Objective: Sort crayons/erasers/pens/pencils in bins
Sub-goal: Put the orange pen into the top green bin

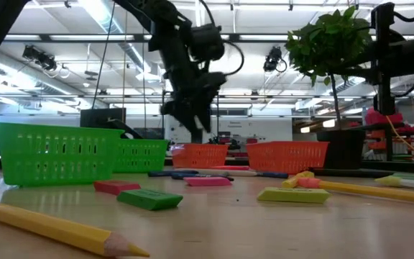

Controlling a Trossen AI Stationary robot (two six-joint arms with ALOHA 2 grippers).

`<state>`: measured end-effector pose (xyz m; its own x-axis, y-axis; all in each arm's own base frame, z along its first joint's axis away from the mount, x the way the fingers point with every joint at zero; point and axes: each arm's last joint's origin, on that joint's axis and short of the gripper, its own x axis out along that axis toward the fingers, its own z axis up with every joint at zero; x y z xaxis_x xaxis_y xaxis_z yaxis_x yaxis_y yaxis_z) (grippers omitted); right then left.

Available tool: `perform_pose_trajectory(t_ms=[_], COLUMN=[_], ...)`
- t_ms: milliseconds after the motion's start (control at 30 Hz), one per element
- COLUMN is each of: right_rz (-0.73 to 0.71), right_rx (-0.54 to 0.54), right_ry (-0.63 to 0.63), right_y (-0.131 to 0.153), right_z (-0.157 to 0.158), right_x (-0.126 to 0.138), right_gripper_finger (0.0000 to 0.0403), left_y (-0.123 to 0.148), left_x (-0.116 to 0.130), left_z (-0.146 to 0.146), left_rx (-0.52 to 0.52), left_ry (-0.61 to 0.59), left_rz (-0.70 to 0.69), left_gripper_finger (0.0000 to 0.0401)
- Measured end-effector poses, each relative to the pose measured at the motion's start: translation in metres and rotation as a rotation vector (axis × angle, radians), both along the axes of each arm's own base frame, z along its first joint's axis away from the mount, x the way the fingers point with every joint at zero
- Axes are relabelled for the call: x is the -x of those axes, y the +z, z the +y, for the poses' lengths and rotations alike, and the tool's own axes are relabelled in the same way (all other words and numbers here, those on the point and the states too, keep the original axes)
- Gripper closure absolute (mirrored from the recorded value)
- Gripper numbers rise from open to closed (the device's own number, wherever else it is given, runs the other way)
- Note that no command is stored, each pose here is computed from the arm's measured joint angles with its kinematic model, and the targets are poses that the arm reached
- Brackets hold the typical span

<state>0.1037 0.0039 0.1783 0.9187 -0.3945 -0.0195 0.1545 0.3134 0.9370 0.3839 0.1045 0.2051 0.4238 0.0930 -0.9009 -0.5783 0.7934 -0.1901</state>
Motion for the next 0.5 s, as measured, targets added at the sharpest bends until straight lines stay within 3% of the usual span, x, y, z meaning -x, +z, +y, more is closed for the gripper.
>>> perform_pose_trajectory(t_ms=[233, 500], right_rz=[-0.007, -0.019], right_rx=[-0.096, -0.130], right_ry=[-0.004, -0.007], right_y=[-0.003, -0.004], right_z=[0.000, 0.000], right_x=[0.000, 0.000], right_gripper_finger=[0.0394, 0.0394], left_y=[-0.014, -0.061], left_x=[-0.018, -0.026], left_z=[-0.005, -0.011], left_rx=[-0.026, -0.008], left_ry=[0.036, 0.027], left_rz=[-0.103, 0.028], left_gripper_finger=[0.0189, 0.0205])
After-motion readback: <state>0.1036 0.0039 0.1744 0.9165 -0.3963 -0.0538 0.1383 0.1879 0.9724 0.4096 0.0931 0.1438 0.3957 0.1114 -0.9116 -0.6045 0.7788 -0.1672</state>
